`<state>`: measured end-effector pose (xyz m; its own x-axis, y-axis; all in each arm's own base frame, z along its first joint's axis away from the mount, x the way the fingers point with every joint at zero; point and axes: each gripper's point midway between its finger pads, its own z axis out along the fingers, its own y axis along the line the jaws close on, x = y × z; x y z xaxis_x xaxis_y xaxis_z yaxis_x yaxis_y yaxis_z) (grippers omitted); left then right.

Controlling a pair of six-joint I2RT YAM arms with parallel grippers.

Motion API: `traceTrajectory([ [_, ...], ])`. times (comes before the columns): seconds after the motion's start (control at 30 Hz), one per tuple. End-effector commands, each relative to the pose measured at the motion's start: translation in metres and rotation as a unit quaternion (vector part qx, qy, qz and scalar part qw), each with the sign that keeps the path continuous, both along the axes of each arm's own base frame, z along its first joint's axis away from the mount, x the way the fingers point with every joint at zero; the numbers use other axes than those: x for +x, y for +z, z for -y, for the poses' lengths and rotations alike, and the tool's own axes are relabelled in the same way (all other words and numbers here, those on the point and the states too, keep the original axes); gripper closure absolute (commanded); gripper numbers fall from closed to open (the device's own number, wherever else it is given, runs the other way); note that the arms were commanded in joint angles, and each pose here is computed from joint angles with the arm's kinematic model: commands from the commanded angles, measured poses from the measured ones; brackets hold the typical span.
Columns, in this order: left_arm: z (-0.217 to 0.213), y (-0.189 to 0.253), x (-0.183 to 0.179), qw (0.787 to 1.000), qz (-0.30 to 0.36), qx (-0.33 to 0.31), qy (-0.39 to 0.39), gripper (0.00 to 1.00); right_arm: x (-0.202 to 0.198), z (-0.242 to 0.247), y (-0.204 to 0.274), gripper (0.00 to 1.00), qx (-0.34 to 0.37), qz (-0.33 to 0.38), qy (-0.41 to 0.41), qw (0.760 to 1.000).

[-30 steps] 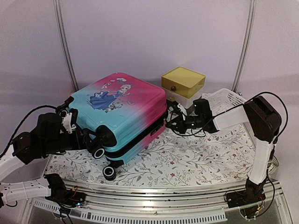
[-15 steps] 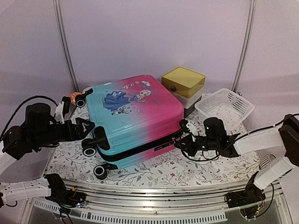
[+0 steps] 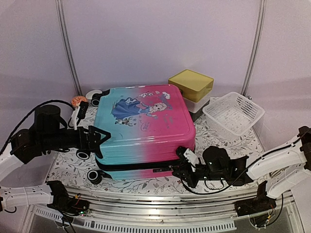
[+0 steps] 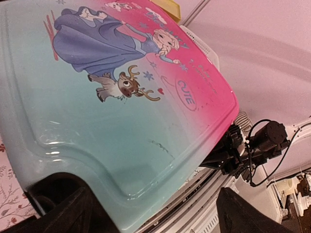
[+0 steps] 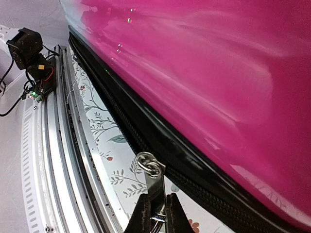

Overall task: Open, take out, and arrange the luggage
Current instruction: Rotate the luggage at the center of the board, then unzip the zipper of the luggage.

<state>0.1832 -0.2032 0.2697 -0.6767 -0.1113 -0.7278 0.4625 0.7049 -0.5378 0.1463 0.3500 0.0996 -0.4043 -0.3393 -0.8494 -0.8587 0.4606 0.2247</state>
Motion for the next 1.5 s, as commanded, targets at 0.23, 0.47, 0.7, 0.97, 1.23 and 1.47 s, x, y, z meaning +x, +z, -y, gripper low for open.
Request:
traceTrajectory([
  [0.23, 0.012, -0.033, -0.002, 0.999, -0.027, 0.014, -0.027, 0.09, -0.023, -0.013, -0.027, 0.97, -0.056, -0.009, -0.019, 0.998],
  [0.47, -0.015, -0.081, 0.014, 0.995, -0.063, 0.042, 0.057, 0.04, 0.0, 0.038, -0.034, 0.97, -0.066, 0.002, -0.135, 0.989],
  [0.7, -0.031, -0.098, 0.023, 0.99, -0.084, 0.065, 0.091, 0.04, 0.031, 0.105, -0.036, 0.98, -0.063, -0.017, -0.296, 0.953],
  [0.97, -0.034, -0.095, 0.027, 0.99, -0.081, 0.068, 0.095, 0.04, 0.062, 0.136, -0.002, 0.96, 0.011, -0.047, -0.364, 0.93],
  [1.23, -0.028, -0.074, 0.026, 0.993, -0.064, 0.056, 0.078, 0.05, 0.083, 0.128, 0.011, 0.69, -0.043, -0.038, -0.329, 0.943],
  [1.47, -0.042, -0.044, 0.015, 0.992, -0.058, 0.069, 0.084, 0.05, 0.099, 0.125, 0.05, 0.31, -0.04, -0.006, -0.314, 0.949],
])
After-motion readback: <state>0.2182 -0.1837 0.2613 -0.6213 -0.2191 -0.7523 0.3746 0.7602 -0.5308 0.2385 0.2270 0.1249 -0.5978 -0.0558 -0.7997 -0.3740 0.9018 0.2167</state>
